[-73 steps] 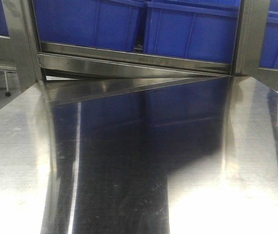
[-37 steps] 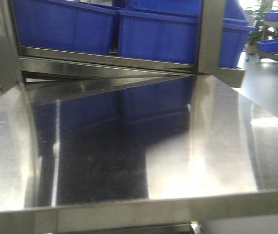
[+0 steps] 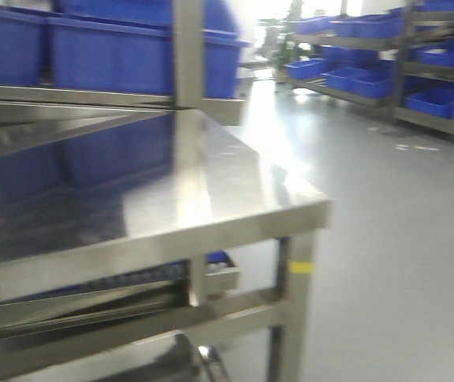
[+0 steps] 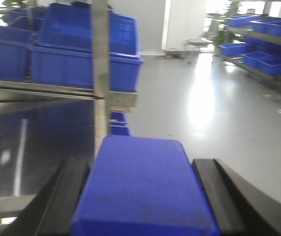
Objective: Pick and sort blue part to right shelf
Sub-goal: 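Drive the base to the rack of blue bins holding both parts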
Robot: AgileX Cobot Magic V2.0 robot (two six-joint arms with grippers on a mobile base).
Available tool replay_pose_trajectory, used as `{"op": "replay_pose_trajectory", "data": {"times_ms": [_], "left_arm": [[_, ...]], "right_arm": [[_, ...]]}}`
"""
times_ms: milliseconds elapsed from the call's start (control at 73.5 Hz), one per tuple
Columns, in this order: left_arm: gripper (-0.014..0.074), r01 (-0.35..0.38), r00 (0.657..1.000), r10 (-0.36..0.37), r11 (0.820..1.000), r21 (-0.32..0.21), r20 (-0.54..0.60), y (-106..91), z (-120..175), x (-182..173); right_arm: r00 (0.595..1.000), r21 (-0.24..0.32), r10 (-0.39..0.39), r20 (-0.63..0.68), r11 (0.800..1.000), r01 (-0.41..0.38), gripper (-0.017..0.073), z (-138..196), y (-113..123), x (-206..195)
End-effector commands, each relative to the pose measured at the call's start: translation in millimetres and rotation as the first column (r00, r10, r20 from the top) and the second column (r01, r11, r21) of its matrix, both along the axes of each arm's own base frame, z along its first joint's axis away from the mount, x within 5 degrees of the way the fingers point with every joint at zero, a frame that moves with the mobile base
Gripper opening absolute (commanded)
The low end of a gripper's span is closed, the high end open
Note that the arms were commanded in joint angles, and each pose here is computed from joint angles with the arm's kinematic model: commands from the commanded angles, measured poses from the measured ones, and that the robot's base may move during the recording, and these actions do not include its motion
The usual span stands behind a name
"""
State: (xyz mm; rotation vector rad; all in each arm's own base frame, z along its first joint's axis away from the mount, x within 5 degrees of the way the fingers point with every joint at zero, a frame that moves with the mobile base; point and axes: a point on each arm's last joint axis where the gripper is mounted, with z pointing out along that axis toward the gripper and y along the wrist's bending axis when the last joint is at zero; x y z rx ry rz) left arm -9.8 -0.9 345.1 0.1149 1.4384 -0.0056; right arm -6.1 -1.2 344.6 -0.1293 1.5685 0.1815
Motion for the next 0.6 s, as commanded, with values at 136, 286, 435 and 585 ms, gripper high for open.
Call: {"op": "replay_pose_trajectory", "data": {"times_ms": [136, 286, 435, 585], "left_arm": [[0.0312, 0.003, 0.995, -0.001, 1.0, -0.022, 0.096, 0.2, 15.9, -3.2], [0.0312, 0.003, 0.995, -0.001, 1.0, -0.022, 0.096, 0.2, 15.9, -3.2], [0.0312, 0.003, 0.995, -0.001, 1.0, -0.022, 0.096, 0.2, 15.9, -3.2], [0.0312, 0.003, 0.995, -0.001, 1.0, -0.022, 0.096, 0.2, 15.9, -3.2]], "right_arm": [[0.995, 0.011, -0.008, 0.101, 1.0, 0.007, 0.0216, 16.5, -0.7, -1.3], [0.995, 0.011, -0.008, 0.101, 1.0, 0.007, 0.0216, 16.5, -0.7, -1.3], [0.995, 0.011, -0.008, 0.101, 1.0, 0.007, 0.0216, 16.5, -0.7, -1.3], [0.995, 0.011, -0.008, 0.101, 1.0, 0.007, 0.0216, 16.5, -0.7, -1.3]]}}
